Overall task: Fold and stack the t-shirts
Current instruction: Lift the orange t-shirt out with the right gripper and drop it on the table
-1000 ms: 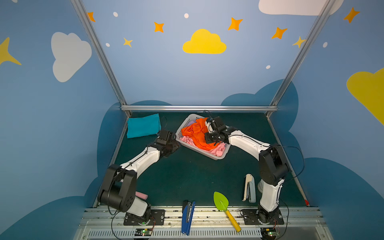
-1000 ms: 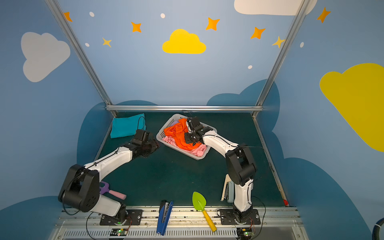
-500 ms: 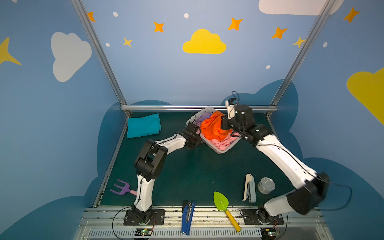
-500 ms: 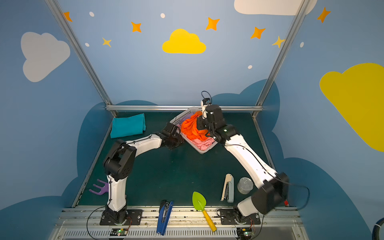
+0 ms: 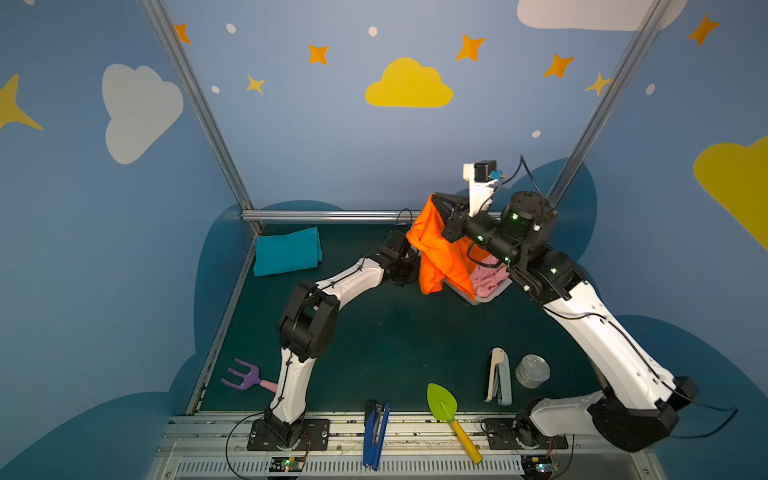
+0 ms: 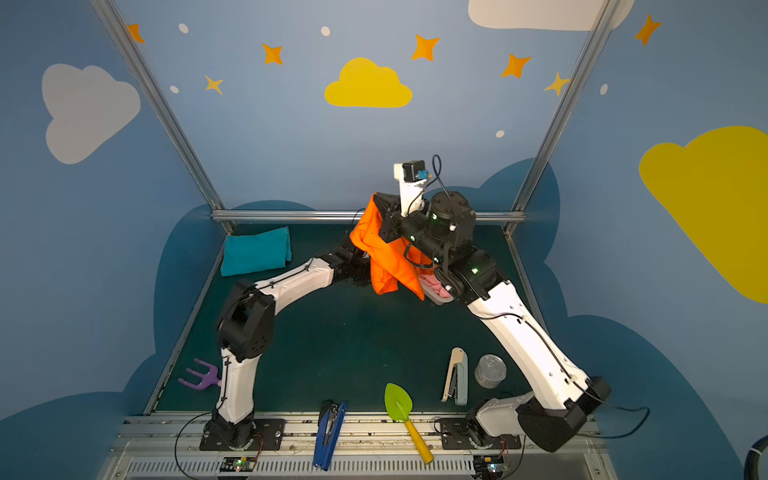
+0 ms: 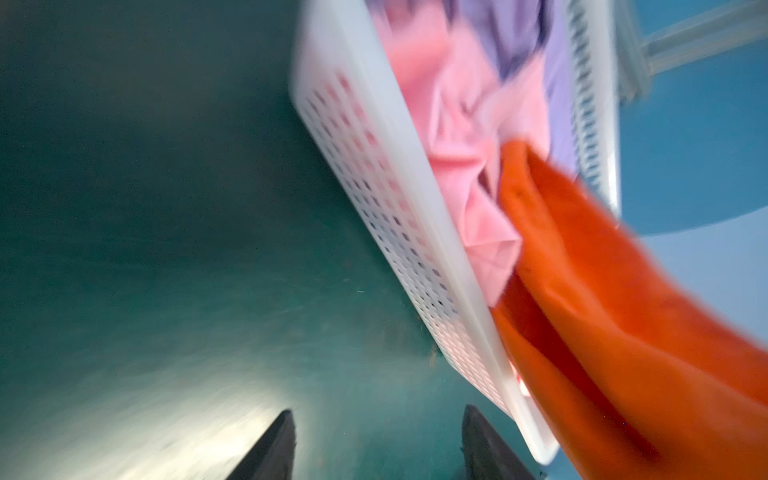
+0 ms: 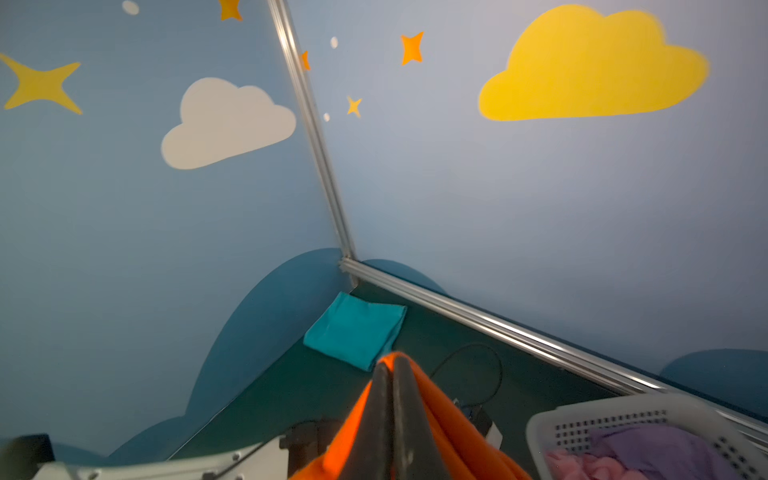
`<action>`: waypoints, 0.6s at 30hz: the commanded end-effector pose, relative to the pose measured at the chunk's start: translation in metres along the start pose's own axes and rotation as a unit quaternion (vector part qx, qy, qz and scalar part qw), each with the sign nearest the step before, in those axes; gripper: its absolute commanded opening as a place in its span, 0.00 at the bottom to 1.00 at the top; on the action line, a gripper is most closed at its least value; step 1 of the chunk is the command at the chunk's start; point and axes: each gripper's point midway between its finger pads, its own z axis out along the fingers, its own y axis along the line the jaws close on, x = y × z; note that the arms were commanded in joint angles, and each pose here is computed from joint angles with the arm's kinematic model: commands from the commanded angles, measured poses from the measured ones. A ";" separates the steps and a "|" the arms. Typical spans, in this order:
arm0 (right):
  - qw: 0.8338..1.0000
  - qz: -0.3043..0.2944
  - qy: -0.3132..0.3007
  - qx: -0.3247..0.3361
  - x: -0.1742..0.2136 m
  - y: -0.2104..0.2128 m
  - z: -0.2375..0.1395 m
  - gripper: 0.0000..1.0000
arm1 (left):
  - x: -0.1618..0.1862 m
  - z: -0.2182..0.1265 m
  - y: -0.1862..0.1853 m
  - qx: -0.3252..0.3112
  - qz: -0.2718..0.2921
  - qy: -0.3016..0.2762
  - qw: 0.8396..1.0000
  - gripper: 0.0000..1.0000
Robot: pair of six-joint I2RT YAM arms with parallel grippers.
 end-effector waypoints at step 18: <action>0.947 -0.059 0.238 0.205 0.173 -0.102 -0.022 0.71 | -0.006 -0.199 0.148 -0.189 -0.040 -0.212 0.958 0.87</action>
